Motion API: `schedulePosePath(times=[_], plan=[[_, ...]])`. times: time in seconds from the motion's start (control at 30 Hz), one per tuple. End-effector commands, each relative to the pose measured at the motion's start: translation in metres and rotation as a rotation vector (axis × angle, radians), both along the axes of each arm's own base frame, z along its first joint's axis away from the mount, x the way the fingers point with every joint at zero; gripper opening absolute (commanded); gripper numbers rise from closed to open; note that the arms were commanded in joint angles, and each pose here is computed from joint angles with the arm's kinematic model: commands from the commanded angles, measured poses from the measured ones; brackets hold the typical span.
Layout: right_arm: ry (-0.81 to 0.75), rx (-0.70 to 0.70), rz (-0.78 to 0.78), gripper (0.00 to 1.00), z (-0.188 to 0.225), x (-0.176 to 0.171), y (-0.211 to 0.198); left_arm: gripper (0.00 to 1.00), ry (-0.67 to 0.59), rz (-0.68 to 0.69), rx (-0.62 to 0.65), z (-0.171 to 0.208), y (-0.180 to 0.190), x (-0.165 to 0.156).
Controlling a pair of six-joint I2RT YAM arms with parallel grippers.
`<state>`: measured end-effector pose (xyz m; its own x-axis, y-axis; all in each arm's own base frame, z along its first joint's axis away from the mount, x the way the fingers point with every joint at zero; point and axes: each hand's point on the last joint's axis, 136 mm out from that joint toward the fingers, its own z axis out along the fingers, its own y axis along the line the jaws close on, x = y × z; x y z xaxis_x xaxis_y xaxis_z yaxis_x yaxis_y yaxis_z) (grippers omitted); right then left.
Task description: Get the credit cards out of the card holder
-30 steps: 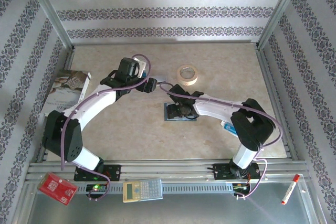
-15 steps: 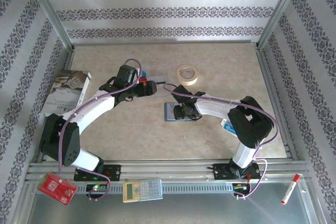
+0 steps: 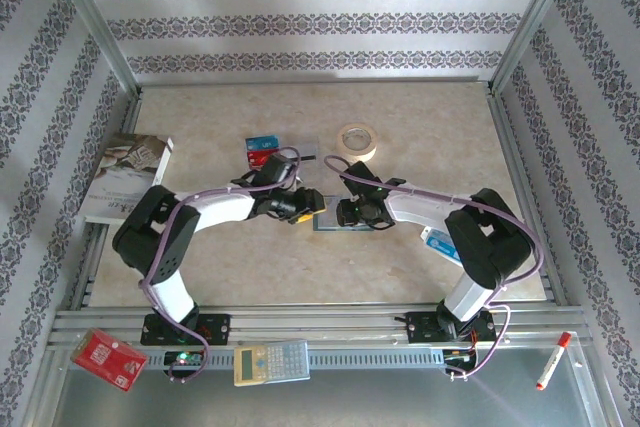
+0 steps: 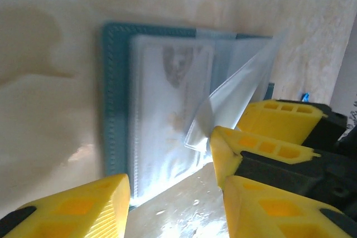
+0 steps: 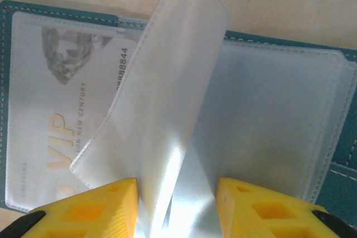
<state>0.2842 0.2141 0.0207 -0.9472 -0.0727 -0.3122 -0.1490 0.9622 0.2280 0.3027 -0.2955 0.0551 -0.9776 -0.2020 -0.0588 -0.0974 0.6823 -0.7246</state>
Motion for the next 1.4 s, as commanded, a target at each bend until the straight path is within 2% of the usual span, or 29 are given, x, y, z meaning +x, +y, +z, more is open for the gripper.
schedulePosePath(times=[0.0, 0.3, 0.5, 0.83, 1.07, 1.37], plan=[[0.049, 0.018, -0.009, 0.44, -0.008, -0.012, -0.008, 0.47, 0.004, 0.006, -0.095, 0.013, -0.027, 0.007], [0.038, 0.134, -0.086, 0.4, 0.002, -0.008, -0.013, 0.46, 0.095, 0.022, -0.008, -0.02, -0.027, -0.003], [0.01, 0.159, -0.172, 0.37, 0.013, -0.003, -0.03, 0.46, 0.118, 0.039, 0.097, -0.033, -0.009, -0.009], [-0.113, 0.021, -0.424, 0.4, 0.045, -0.002, -0.093, 0.46, 0.088, -0.037, 0.053, -0.014, -0.024, -0.006], [-0.256, 0.112, -0.431, 0.43, 0.087, 0.003, -0.096, 0.41, 0.025, -0.118, 0.042, 0.009, -0.039, -0.002], [-0.264, 0.156, -0.446, 0.43, 0.093, 0.0, -0.097, 0.39, -0.006, -0.227, -0.095, 0.018, -0.097, 0.005]])
